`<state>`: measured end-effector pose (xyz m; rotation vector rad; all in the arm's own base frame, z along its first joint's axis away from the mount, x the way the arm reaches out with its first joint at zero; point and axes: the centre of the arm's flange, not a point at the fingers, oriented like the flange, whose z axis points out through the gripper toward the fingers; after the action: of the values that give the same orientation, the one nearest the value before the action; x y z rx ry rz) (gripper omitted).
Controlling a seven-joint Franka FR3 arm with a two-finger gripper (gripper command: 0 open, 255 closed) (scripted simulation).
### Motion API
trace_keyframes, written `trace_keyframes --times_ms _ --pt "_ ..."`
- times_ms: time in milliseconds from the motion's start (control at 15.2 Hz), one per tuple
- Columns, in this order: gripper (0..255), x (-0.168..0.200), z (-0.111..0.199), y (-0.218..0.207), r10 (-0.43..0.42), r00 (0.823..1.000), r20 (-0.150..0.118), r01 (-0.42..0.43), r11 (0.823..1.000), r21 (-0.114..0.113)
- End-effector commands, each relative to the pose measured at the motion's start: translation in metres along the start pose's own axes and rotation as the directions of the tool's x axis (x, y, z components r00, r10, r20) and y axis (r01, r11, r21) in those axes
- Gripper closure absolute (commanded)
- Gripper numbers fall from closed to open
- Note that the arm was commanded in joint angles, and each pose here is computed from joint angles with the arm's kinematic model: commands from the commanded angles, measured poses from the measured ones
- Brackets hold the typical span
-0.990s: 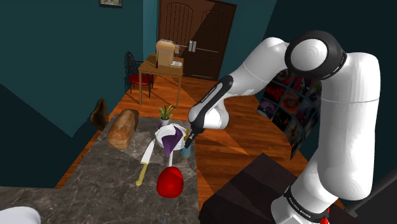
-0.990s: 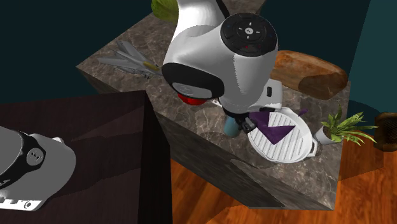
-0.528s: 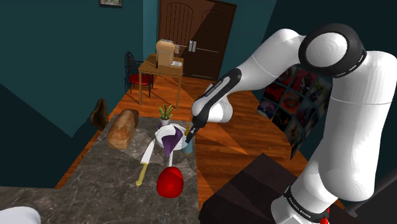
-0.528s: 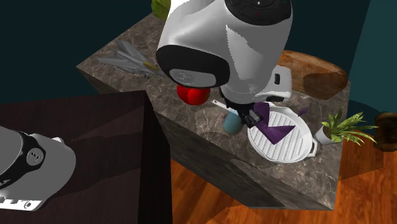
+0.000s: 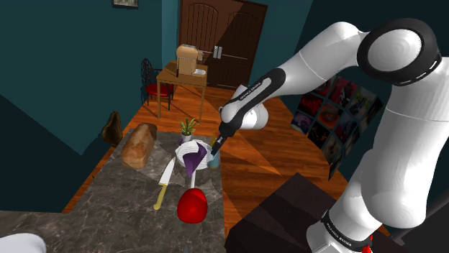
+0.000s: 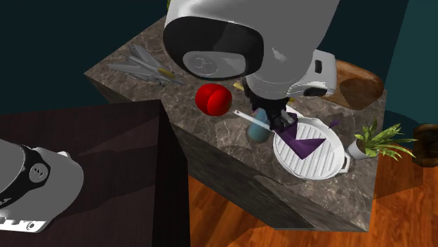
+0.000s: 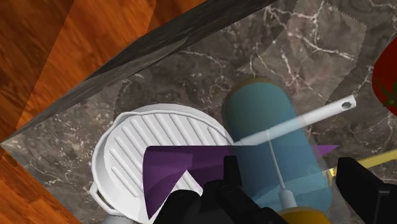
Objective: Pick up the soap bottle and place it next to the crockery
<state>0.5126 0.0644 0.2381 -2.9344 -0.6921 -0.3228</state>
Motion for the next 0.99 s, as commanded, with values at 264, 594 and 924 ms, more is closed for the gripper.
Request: trace_keyframes --times_ms 264,594,924 --pt "255 0.008 -0.031 -0.002 0.0 1.0 0.0 0.0 1.0 0.0" --pt "255 0.014 -0.057 -0.003 0.0 1.0 0.0 0.0 1.0 0.0" --pt "255 0.02 -0.082 -0.005 0.0 1.0 0.0 0.0 1.0 0.0"
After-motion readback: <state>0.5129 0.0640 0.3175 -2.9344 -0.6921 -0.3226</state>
